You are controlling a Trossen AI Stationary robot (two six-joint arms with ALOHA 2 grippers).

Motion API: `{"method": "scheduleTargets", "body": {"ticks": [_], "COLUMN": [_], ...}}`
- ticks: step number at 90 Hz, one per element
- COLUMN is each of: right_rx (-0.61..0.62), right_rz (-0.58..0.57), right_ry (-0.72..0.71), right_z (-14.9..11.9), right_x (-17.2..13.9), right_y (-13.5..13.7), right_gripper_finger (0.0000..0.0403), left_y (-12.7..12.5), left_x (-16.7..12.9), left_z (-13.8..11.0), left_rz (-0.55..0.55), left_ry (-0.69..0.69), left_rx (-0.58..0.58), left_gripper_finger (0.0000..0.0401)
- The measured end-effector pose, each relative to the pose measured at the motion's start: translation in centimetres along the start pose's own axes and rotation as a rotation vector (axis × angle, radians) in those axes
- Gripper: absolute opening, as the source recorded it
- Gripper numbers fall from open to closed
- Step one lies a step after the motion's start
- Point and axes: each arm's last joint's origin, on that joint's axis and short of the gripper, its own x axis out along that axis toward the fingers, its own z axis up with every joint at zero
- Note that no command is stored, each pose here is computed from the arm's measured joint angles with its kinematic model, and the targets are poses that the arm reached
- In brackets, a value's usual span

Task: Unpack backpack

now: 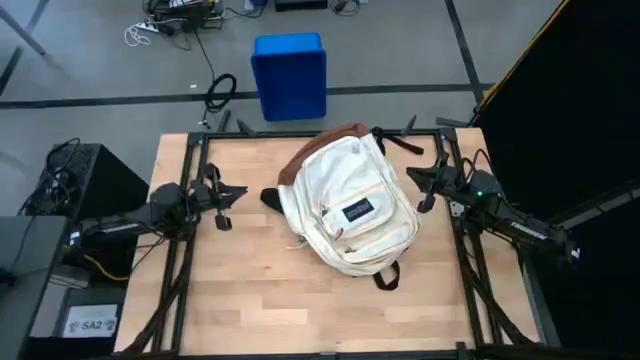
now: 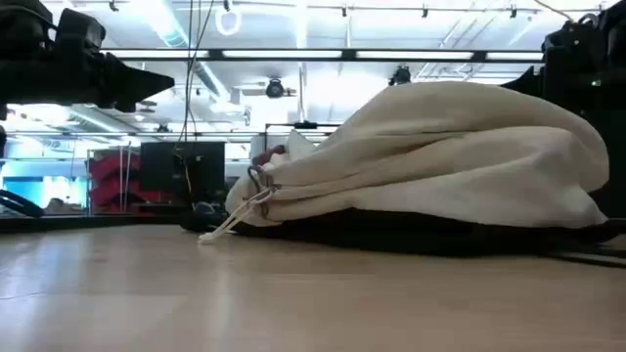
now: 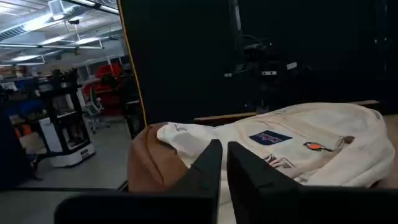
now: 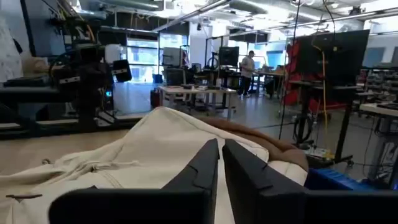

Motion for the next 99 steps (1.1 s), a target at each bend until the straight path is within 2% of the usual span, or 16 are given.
{"method": "scheduleTargets", "body": {"ticks": [99], "right_rx": [0.000], "right_rz": [0.000], "right_ry": [-0.001], "right_z": [0.01], "right_x": [0.00], "right_y": [0.00], "right_gripper_finger": [0.0001], "left_y": [0.00], "left_x": [0.00], "left_z": [0.00], "left_rz": [0.000], "left_ry": [0.000], "left_rx": [0.000], "left_gripper_finger": [0.0001]}}
